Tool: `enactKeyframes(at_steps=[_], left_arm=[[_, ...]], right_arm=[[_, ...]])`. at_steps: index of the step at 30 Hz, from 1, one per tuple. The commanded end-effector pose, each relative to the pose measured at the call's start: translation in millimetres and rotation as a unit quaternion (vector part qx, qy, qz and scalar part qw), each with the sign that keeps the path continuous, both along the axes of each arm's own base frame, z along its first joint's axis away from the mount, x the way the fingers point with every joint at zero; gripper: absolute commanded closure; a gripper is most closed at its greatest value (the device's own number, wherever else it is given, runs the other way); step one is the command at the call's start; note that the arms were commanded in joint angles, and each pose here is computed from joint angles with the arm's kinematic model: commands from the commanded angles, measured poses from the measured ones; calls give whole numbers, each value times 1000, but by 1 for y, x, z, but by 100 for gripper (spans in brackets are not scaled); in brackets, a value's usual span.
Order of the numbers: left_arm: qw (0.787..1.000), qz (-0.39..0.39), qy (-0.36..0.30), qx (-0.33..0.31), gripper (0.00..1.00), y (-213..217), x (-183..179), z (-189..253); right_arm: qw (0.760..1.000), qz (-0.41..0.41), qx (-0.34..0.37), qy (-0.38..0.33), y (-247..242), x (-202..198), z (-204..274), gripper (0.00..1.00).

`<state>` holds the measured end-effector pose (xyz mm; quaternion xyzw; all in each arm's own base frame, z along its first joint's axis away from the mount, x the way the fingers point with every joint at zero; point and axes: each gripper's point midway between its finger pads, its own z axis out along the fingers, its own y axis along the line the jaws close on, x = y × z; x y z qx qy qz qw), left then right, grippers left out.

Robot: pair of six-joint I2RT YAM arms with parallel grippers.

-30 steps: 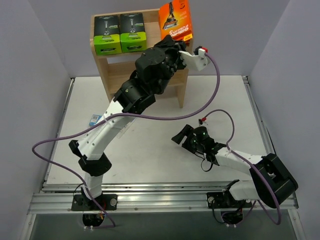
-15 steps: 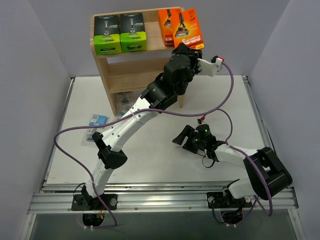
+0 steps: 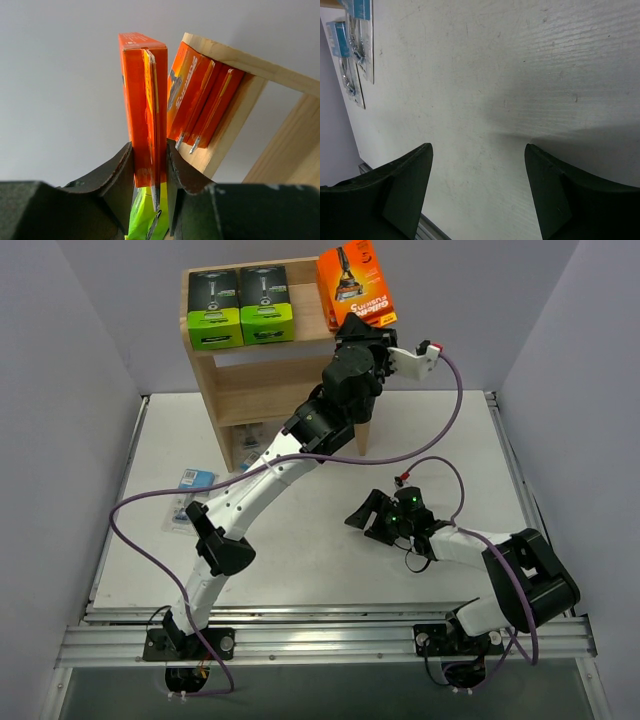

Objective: Place and organize the shaving razors onto the shelf

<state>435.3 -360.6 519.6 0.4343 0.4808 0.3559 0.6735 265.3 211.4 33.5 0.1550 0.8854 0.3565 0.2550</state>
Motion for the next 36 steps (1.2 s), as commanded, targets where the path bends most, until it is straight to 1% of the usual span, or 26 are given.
enactKeyframes(at_steps=[1,2,6,7,9,10,20,21,28,31,32,33,34,36], left_arm=[[998,30,-37,-27,96,17,2,21],[998,35,-39,-22,96,19,4,21],[998,41,-44,-15,87,20,9,18],[998,42,-43,-11,81,19,10,15],[998,45,-48,-11,74,20,11,16],[998,46,-48,-9,69,20,12,15],[997,51,-50,-4,53,24,15,14],[997,51,-59,-17,52,26,13,20],[996,55,-67,-26,43,32,8,29],[996,51,-63,-42,38,36,4,34],[997,40,-45,-43,37,32,5,27],[997,31,-41,-55,37,33,0,31],[997,23,-35,-61,33,33,-1,32],[997,3,-25,-72,30,31,-6,35]], right_arm=[[1000,9,1,-5,2,5,1,30],[1000,8,2,-4,2,6,1,30],[1000,9,4,0,2,6,-2,30],[1000,8,4,3,1,6,-4,31],[1000,8,6,4,2,6,-6,31],[1000,8,7,6,2,6,-7,31],[1000,8,11,12,0,7,-11,31],[1000,7,11,12,0,7,-11,31],[1000,7,12,16,0,7,-14,31],[1000,5,14,17,0,6,-13,31],[1000,4,13,18,-1,6,-13,31],[1000,4,14,17,-1,6,-12,31],[1000,3,14,16,-1,6,-12,31],[1000,2,15,14,0,7,-10,31]])
